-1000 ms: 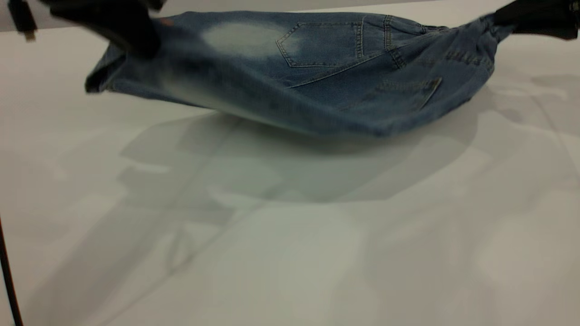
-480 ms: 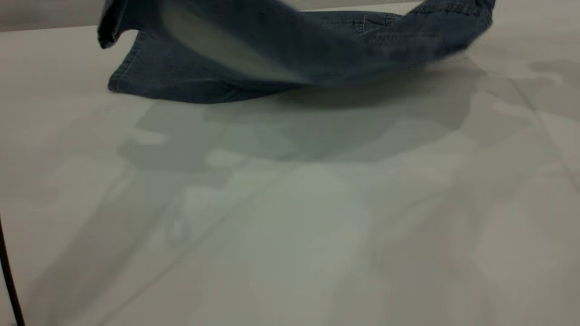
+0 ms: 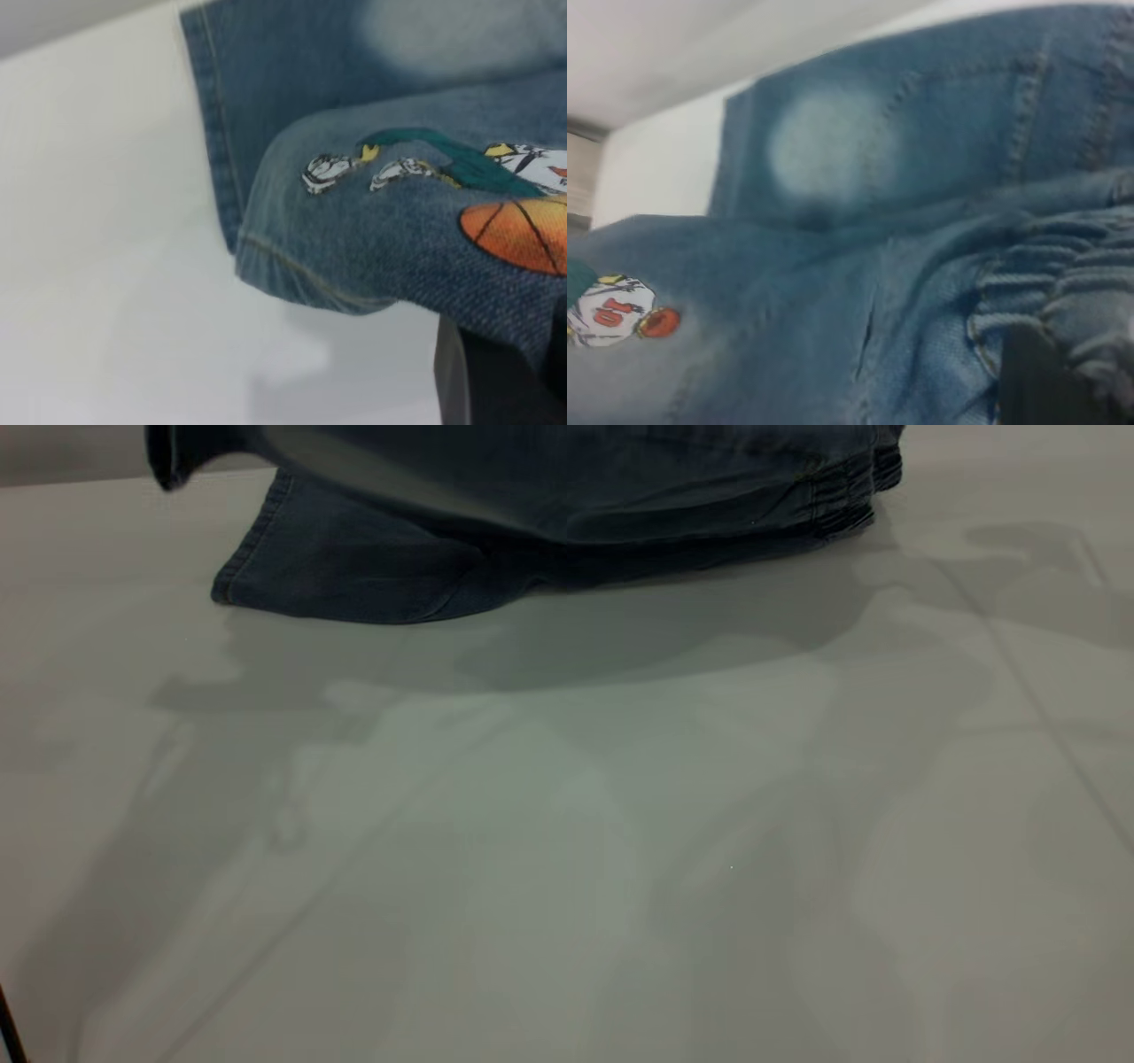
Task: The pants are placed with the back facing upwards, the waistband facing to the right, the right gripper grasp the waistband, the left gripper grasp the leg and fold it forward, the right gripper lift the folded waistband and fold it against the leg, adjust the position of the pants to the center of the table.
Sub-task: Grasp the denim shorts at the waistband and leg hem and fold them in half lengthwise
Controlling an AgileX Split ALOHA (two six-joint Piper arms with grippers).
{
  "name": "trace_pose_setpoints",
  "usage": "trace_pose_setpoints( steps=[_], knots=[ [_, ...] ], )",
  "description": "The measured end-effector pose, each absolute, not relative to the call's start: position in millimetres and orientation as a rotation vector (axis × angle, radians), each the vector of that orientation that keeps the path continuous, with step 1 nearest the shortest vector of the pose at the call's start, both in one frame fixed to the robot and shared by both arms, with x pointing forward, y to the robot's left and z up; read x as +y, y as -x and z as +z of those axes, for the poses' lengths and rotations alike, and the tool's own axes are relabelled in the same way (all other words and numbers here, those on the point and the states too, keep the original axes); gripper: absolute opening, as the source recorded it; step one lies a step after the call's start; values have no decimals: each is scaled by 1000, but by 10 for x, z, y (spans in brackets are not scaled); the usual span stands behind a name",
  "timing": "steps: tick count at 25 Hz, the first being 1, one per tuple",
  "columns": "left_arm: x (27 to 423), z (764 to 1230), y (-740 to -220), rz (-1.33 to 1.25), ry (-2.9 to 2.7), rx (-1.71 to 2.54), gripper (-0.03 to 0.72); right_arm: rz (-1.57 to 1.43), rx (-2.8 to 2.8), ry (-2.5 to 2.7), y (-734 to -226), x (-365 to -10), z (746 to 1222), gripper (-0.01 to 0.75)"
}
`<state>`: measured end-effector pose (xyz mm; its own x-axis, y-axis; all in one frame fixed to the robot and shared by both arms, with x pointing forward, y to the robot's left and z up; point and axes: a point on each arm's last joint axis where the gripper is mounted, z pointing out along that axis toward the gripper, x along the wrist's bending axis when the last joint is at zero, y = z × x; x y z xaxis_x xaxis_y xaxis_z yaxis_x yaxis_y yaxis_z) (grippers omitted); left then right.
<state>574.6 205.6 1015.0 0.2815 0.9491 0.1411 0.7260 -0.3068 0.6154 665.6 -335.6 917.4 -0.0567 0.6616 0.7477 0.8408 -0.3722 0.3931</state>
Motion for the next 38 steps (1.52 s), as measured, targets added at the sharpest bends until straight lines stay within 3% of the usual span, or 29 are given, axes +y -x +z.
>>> trace_pose_setpoints(
  steps=[26, 38],
  knots=[
    [1884, 10442, -5882, 559, -1984, 1616, 79, -1196, -1599, 2160, -6651, -3429, 9132, 43],
    [1714, 10107, -6423, 494, -2156, 1674, 79, -1180, -1688, 2167, -6832, -3461, 9413, 43]
  ],
)
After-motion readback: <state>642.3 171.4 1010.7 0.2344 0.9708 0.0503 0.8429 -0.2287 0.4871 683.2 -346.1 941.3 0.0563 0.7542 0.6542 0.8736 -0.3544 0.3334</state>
